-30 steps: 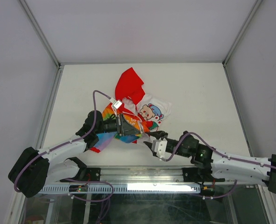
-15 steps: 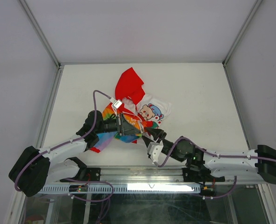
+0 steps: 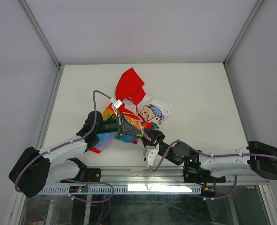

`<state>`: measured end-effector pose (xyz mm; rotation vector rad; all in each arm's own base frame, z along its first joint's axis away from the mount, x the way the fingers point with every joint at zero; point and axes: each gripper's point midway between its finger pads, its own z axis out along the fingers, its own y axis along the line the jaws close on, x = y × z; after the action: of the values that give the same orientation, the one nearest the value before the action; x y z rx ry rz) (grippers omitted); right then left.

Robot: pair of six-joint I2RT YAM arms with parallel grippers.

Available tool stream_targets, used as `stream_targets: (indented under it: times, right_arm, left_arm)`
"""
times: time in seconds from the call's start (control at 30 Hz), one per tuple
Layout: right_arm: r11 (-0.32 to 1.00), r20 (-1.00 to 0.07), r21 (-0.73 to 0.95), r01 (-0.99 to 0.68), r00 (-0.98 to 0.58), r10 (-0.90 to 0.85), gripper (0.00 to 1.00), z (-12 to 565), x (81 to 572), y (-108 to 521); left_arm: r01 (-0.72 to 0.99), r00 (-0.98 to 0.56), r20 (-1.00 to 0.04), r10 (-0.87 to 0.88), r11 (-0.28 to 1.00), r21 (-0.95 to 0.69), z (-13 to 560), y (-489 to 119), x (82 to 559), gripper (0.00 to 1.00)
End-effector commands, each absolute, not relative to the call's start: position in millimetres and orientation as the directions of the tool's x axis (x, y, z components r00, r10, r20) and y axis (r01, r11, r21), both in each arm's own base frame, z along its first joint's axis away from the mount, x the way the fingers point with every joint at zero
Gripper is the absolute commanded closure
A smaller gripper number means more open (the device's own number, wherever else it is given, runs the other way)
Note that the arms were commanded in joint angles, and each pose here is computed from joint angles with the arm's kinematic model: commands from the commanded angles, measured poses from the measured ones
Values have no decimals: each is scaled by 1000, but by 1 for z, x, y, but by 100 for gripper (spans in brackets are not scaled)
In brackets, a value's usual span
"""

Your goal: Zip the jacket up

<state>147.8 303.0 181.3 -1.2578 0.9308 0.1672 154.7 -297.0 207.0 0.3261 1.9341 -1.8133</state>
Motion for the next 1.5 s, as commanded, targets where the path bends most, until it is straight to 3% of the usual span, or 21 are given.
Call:
stream_targets:
  times: [0.0,0.2,0.47,0.53,0.73,0.97,1.1,1.13,1.27,1.37,1.47]
  right_arm:
    - [449,-680,-722,-526,656,-326,52,212,151,300]
    - [429,-696,-710,-558,649,-307,66,219,145,299]
    - [384,-682,-730,-566,644,-348,66,222,143,293]
    - [365,-723,-690,-626,619,-306,80,219,135,299]
    - [342,-730,-684,-645,602,-324,89,215,134,299]
    - [352,-727,-686,-637,592,-348,89,213,142,294]
    - [375,-780,-625,-685,530,-333,80,215,148,289]
    - [385,-852,-523,-761,456,-255,75,225,142,294]
    - [360,-945,-322,-876,273,-181,65,237,136,292]
    - [419,-990,-117,-900,75,-117,57,251,145,286]
    - [459,-985,96,-883,-152,-86,56,252,154,283]
  left_arm:
    - [527,-833,-529,-162,56,-848,226,-299,157,100]
    - [515,-835,-527,-160,110,-850,215,-297,160,100]
    - [511,-830,-534,-160,168,-843,205,-295,165,100]
    - [526,-821,-550,-154,173,-833,205,-295,165,100]
    - [534,-817,-558,-144,177,-827,204,-294,164,100]
    - [547,-810,-570,-135,172,-819,207,-293,161,100]
    - [558,-804,-581,-124,179,-810,203,-292,159,100]
    - [560,-803,-584,-120,184,-808,201,-292,159,100]
    - [568,-792,-598,-122,211,-796,195,-291,163,100]
    - [563,-796,-591,-126,202,-801,195,-292,164,100]
    - [556,-802,-583,-135,189,-809,196,-293,164,100]
